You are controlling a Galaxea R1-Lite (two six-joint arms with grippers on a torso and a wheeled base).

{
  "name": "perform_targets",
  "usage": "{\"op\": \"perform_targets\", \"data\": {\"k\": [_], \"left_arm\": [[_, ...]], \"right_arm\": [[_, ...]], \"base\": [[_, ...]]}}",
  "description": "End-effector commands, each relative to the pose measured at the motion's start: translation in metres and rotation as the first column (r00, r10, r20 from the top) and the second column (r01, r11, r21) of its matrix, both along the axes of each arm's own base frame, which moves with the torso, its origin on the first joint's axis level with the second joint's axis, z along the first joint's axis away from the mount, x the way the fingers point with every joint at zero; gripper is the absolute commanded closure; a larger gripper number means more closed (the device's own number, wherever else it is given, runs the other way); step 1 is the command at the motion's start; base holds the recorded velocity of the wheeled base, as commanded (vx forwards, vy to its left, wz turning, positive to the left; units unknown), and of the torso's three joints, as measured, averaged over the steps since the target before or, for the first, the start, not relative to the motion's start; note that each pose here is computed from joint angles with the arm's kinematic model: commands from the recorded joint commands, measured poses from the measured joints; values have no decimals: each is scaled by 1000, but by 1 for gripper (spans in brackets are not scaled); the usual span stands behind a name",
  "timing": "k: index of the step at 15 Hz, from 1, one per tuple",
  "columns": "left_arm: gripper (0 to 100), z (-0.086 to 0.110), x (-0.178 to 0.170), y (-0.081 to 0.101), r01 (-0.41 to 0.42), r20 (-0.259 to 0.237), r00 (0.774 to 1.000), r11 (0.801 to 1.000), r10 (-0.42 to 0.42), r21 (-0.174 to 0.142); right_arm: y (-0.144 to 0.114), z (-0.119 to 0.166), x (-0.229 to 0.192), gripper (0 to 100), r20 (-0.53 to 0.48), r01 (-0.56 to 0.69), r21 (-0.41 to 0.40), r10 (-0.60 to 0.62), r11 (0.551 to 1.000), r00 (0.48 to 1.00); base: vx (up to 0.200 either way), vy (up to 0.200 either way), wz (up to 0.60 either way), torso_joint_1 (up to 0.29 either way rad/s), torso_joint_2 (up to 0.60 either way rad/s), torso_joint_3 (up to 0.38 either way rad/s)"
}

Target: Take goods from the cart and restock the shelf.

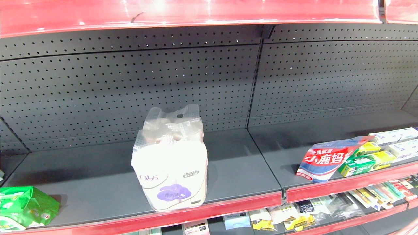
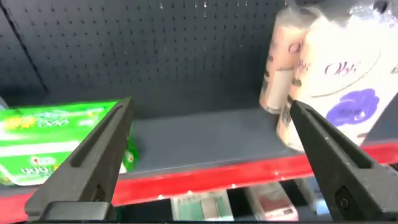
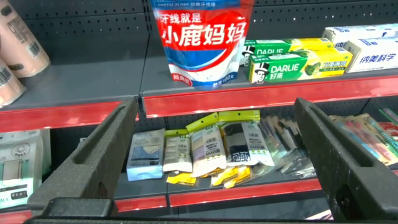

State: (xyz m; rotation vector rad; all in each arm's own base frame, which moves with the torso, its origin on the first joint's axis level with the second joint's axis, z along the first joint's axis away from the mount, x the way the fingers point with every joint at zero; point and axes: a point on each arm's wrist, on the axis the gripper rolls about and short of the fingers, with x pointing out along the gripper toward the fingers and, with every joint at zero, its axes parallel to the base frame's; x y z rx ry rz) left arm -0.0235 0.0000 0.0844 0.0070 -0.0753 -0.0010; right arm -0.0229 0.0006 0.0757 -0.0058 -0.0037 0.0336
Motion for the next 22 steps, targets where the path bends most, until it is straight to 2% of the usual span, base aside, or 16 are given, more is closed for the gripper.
{"op": "perform_targets", "data": {"k": [1,4,5,6,16,22], "left_arm": [[0,-9,0,0,-3,-94,996,1000,2,-5],[0,-8,2,0,17,-98,995,1000,-17,-1],[0,-8,1,0,5,-77,997,1000,-5,-7],[0,-8,1,0,0,-75,997,1000,-1,-4],[0,-8,1,0,-7,-77,997,1000,7,-4],[0,-8,1,0,-7,-77,997,1000,7,-4]], "right_arm": [[0,0,0,0,-1,0,0,0,1000,1000],[0,0,0,0,-1,0,0,0,1000,1000],[0,0,0,0,-1,0,0,0,1000,1000],[0,0,0,0,-2,0,0,0,1000,1000],[0,0,0,0,0,0,-3,0,1000,1000],[0,0,0,0,0,1,-3,-1,1000,1000]], "base": [[0,0,0,0,0,0],[0,0,0,0,0,0],[0,0,0,0,0,0],[0,0,0,0,0,0],[0,0,0,0,0,0],[0,0,600,4,2,4]]}}
